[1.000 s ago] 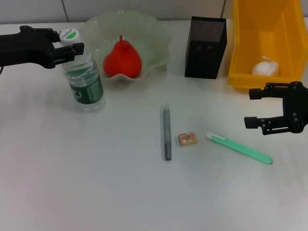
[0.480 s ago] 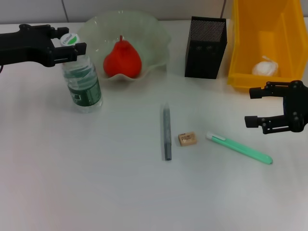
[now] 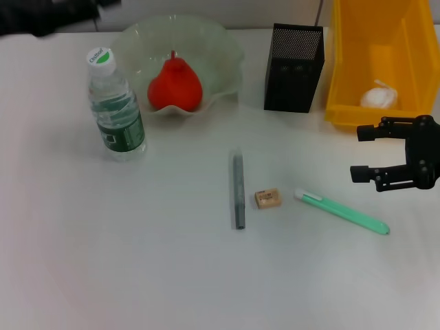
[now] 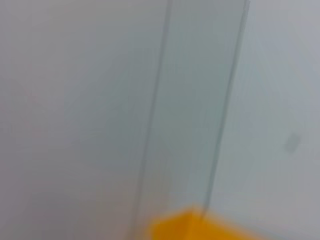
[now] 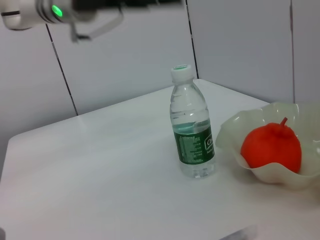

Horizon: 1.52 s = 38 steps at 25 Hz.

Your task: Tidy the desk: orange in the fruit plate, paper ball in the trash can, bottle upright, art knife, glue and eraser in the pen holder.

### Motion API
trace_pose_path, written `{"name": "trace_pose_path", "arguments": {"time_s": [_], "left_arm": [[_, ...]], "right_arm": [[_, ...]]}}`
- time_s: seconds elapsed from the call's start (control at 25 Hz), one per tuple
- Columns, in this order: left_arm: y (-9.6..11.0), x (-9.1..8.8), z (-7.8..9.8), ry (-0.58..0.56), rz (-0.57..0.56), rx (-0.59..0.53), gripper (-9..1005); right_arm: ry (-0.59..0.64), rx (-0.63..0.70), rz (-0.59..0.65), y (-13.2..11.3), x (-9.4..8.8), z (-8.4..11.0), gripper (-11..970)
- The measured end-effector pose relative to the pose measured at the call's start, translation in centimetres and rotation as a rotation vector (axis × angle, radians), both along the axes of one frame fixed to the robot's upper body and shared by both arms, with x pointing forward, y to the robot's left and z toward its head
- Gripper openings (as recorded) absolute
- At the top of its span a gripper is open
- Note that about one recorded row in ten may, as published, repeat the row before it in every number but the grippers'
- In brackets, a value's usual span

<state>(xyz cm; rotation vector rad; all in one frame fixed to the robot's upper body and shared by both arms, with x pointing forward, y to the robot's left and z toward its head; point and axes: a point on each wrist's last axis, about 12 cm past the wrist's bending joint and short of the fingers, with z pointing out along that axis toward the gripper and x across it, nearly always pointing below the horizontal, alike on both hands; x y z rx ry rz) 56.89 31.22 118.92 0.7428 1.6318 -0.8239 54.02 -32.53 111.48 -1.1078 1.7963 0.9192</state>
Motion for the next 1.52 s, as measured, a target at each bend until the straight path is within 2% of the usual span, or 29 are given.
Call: {"name": "trace_pose_path", "arguments": {"time_s": [0.04, 0.16, 0.2, 0.24, 0.36, 0.44, 0.48, 0.64, 0.84, 0.96, 1.04, 1.08, 1.12, 1.2, 1.28, 1.32, 1.4, 1.44, 1.52], "left_arm": [[0.5, -1.4, 1.6, -0.051, -0.077, -0.162, 799], [0.1, -3.0, 1.5, -0.044, -0.220, -0.253, 799], [0.1, -3.0, 1.5, -0.044, -0.220, -0.253, 799], [-0.8, -3.8, 0.2, -0.020, -0.311, -0.268, 799], [-2.2, -4.4, -2.2, -0.002, -0.381, -0.239, 800], [-2.2, -4.4, -2.2, -0.002, -0.381, -0.239, 800], [-3.3, -5.2, -5.1, -0.009, -0.417, -0.194, 800], [-4.0, -6.9, -9.2, -0.046, -0.415, -0.102, 800], [-4.2, -7.7, -12.0, -0.018, -0.368, 0.007, 799], [-4.5, -8.5, -13.7, -0.023, -0.351, 0.034, 799], [-4.6, -8.7, -14.1, -0.023, -0.345, 0.043, 799], [-4.8, -8.9, -14.6, -0.018, -0.340, 0.051, 799], [-4.8, -8.9, -14.6, -0.018, -0.340, 0.051, 799], [-5.1, -8.9, -15.2, -0.010, -0.333, 0.067, 799], [-5.3, -8.9, -15.4, -0.004, -0.328, 0.075, 799], [-5.3, -8.8, -15.5, 0.000, -0.323, 0.079, 799], [-5.4, -8.8, -15.6, 0.006, -0.319, 0.080, 800], [-5.4, -8.8, -15.6, 0.006, -0.319, 0.080, 800], [-5.4, -8.8, -15.6, 0.007, -0.318, 0.077, 800]], "right_arm": [[0.002, 0.002, 0.000, 0.0, 0.0, 0.0, 836], [0.007, 0.007, 0.005, 0.1, 0.0, 0.2, 835], [0.007, 0.008, 0.008, 0.2, 0.1, 0.2, 835], [0.006, 0.009, 0.010, 0.2, 0.1, 0.3, 835], [0.006, 0.013, 0.014, 0.3, 0.3, 0.5, 835], [0.013, 0.013, 0.018, 0.5, 0.4, 0.6, 835], [0.016, 0.013, 0.019, 0.5, 0.5, 0.7, 835], [0.026, 0.011, 0.021, 0.7, 0.9, 1.4, 835], [0.057, -0.009, 0.018, 0.9, 1.5, 2.4, 835], [0.099, -0.037, 0.019, 1.4, 2.1, 3.4, 835], [0.149, -0.121, 0.041, 2.9, 2.9, 5.3, 835], [0.149, -0.121, 0.041, 2.9, 2.9, 5.3, 835], [0.165, -0.166, 0.047, 3.7, 3.2, 6.1, 835], [0.208, -0.291, 0.045, 5.5, 3.8, 7.5, 835], [0.259, -0.488, 0.021, 8.4, 4.9, 9.4, 835], [0.259, -0.488, 0.021, 8.4, 4.9, 9.4, 835], [0.286, -0.597, 0.004, 10.1, 5.6, 10.0, 835], [0.291, -0.697, -0.006, 12.1, 6.1, 10.2, 835], [0.287, -0.741, -0.014, 12.9, 6.4, 10.2, 835]]}}
